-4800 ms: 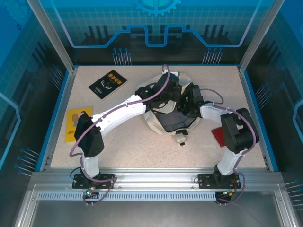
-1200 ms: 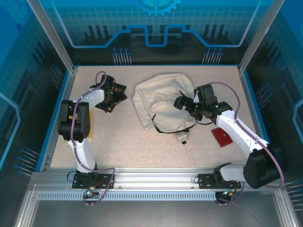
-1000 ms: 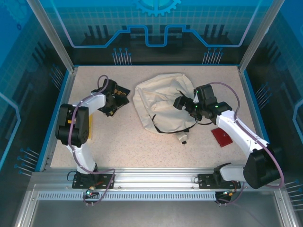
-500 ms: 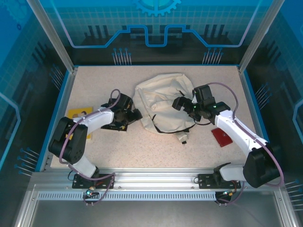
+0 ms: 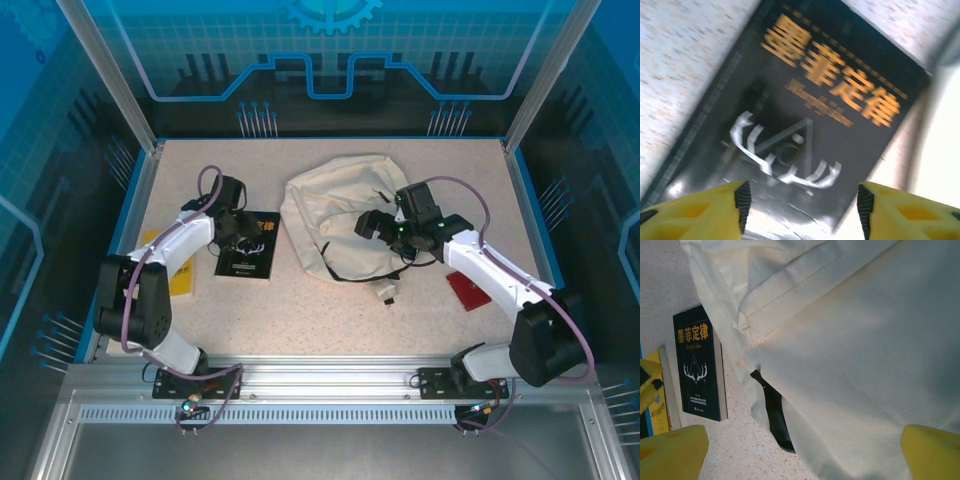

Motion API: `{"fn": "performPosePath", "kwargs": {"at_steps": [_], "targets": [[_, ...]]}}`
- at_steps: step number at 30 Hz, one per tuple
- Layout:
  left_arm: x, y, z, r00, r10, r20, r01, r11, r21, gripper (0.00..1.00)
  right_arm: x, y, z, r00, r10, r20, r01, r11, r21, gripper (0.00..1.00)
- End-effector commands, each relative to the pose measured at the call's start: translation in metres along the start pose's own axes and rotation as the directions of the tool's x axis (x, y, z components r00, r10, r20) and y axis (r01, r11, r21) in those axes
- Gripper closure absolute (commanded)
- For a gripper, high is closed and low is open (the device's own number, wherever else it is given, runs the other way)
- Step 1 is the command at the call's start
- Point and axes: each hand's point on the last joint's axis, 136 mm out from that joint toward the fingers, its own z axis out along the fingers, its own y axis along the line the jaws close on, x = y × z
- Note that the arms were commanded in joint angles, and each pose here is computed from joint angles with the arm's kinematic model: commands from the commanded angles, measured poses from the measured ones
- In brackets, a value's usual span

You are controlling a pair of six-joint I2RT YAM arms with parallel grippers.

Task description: Pack the student bag

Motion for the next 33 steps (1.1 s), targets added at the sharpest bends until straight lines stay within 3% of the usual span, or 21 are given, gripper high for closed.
{"fn": "performPosePath", "kwargs": {"at_steps": [1, 8, 14, 25, 29, 33], "targets": [[0.005, 0.03, 0.018, 0.999, -0.012, -0.032, 0.009, 0.996, -0.089, 0.46, -0.001, 0.017, 0.0, 1.0, -0.023, -0.004, 0.023, 1.0, -0.02, 0.01], [0.034, 0.042, 0.04, 0.99, -0.058, -0.127, 0.047, 0.995, -0.091, 0.5, 0.003, 0.033, 0.009, 0.998, -0.062, -0.032, 0.062, 0.998, -0.026, 0.01], [0.085, 0.053, 0.048, 0.959, -0.139, -0.247, 0.125, 0.99, -0.071, 0.51, 0.008, 0.053, 0.017, 0.989, -0.143, -0.046, 0.142, 0.99, -0.011, 0.01], [0.179, 0.056, 0.018, 0.918, -0.158, -0.363, 0.135, 0.987, -0.086, 0.48, 0.054, 0.104, 0.065, 0.902, -0.386, -0.194, 0.392, 0.92, -0.01, 0.08], [0.177, 0.044, 0.001, 0.924, -0.133, -0.359, 0.139, 0.99, -0.008, 0.48, 0.083, 0.119, 0.09, 0.85, -0.455, -0.267, 0.461, 0.886, -0.045, 0.18], [0.146, 0.03, -0.026, 0.962, -0.084, -0.259, 0.103, 0.993, 0.06, 0.46, 0.1, 0.128, 0.111, 0.813, -0.49, -0.314, 0.495, 0.866, -0.068, 0.32]]}}
